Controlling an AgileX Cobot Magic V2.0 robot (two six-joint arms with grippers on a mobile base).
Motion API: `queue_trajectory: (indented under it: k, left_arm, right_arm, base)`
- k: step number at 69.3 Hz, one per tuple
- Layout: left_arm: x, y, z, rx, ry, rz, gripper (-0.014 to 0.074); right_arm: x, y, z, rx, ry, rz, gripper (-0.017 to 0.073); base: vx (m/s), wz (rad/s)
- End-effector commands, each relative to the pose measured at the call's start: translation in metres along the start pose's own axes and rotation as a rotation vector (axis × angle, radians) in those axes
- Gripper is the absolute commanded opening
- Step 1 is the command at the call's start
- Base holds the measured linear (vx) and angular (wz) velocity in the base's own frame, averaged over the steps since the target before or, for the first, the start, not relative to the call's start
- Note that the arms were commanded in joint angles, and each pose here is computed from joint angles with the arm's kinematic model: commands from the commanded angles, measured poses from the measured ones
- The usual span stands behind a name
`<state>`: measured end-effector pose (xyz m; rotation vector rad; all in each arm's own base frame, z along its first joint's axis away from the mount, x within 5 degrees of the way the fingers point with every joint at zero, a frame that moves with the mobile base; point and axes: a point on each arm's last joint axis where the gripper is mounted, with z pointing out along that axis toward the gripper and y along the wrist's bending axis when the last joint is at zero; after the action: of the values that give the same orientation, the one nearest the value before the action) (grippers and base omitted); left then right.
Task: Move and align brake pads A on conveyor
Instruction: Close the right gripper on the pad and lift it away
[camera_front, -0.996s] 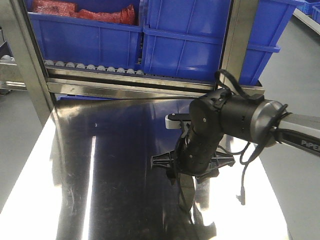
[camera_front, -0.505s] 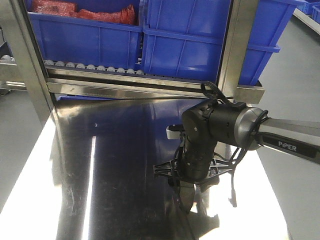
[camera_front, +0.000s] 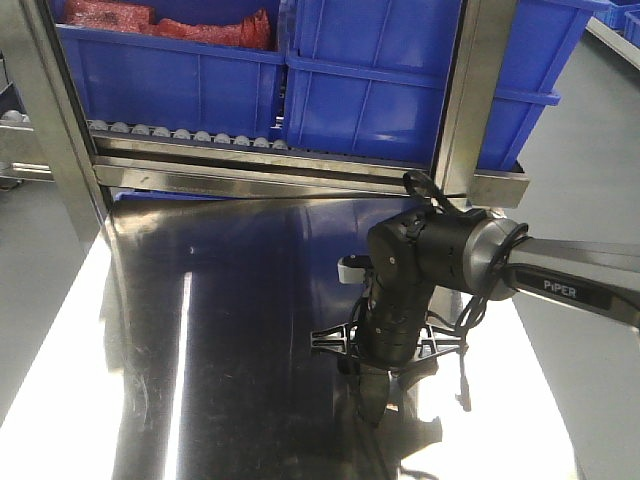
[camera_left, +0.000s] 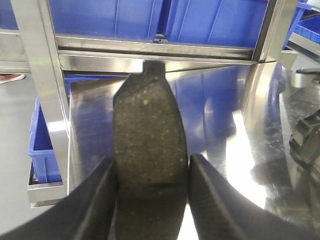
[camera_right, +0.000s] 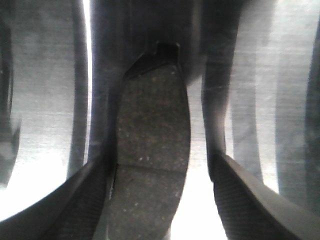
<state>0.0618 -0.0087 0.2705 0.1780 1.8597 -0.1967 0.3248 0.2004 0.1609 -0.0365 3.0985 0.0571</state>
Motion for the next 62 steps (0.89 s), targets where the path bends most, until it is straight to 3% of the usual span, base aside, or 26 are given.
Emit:
queue_trajectory:
  k: [1, 16, 29, 38, 54, 62]
  left_arm:
    - [-0.016, -0.003, -0.003, 0.035, -0.101, 0.014, -0.0006]
    - [-0.016, -0.003, -0.003, 0.035, -0.101, 0.014, -0.0006]
    - [-0.016, -0.003, -0.003, 0.035, -0.101, 0.014, -0.0006]
    - [-0.016, -0.003, -0.003, 0.035, -0.101, 0.014, -0.0006]
    - [-0.016, -0.003, -0.003, 0.035, -0.101, 0.014, -0.0006]
    - [-0.016, -0.003, -0.003, 0.035, -0.101, 0.014, -0.0006]
  right_arm:
    - [-0.006, 0.002, -0.022, -0.037, -0.075, -0.007, 0.0453]
    - [-0.008, 0.002, -0.018, -0.035, -0.082, -0.013, 0.0373]
    - [-0.011, 0.004, -0.025, -0.066, -0.138, -0.021, 0.0132]
    - [-0.013, 0.005, -0.049, -0.112, -0.249, -0.084, -0.0019]
    - [-0.001, -0.015, -0.104, -0.036, -0.450, -0.189, -0.0010]
    - [0.014, -0.037, -0.122, -0.017, -0.539, -0.180, -0.0007]
  base:
    - [0.00, 0.00]
    - [0.00, 0.00]
    - [0.00, 0.00]
    - [0.00, 0.00]
    - [0.00, 0.00]
    - [0.00, 0.00]
